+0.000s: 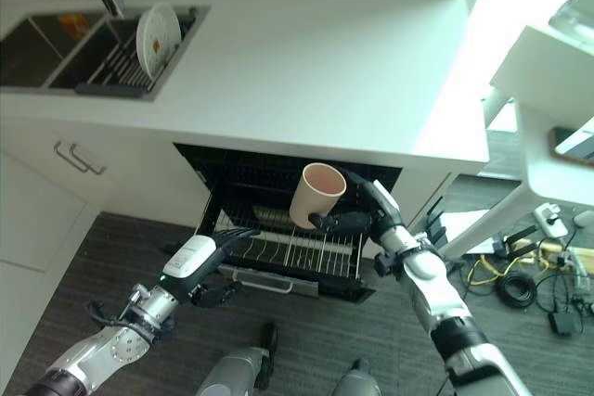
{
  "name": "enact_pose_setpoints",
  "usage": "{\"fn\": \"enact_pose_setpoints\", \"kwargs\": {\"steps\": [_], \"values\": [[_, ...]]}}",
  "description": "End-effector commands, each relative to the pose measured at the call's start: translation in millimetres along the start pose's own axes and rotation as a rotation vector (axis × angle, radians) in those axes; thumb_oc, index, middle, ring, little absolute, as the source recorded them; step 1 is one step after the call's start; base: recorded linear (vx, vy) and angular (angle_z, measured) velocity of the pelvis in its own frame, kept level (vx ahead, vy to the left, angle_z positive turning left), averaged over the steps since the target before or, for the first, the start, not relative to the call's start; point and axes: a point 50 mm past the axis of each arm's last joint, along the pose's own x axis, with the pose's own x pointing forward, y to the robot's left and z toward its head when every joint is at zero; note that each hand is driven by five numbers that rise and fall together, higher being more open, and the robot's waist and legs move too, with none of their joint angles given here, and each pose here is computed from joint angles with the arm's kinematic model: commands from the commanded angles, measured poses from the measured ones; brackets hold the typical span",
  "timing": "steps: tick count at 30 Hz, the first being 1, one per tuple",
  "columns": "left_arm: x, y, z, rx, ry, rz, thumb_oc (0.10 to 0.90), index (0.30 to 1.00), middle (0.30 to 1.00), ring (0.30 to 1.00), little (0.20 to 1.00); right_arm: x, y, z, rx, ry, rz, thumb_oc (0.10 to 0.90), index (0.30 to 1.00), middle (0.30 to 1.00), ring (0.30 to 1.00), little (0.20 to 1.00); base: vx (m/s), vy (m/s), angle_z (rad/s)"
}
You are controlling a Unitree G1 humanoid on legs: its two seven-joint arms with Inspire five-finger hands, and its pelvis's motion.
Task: Place the dishes in the dishwasher.
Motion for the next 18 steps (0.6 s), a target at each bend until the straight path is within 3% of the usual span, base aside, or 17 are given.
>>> {"fn": "enact_pose_setpoints", "kwargs": {"steps": [1, 18], "values": [[15.6, 35.9, 14.3, -0.027, -0.115, 0.131, 0.800, 0.900, 0.900, 0.900, 0.900, 14.2, 0.8, 42.9, -0.095, -0.179, 0.046, 0.400, 0.300, 0.300, 0.300, 0.300, -0.04, 0.081, 0.05], [29.9, 51.7, 26.3, 0.018, -0.184, 0.134, 0.800, 0.900, 0.900, 0.900, 0.900, 27.2, -26.4, 38.9, -0.235, -0.066, -0.065, 0.400, 0.300, 0.300, 0.300, 0.300, -0.02, 0.032, 0.02]]}}
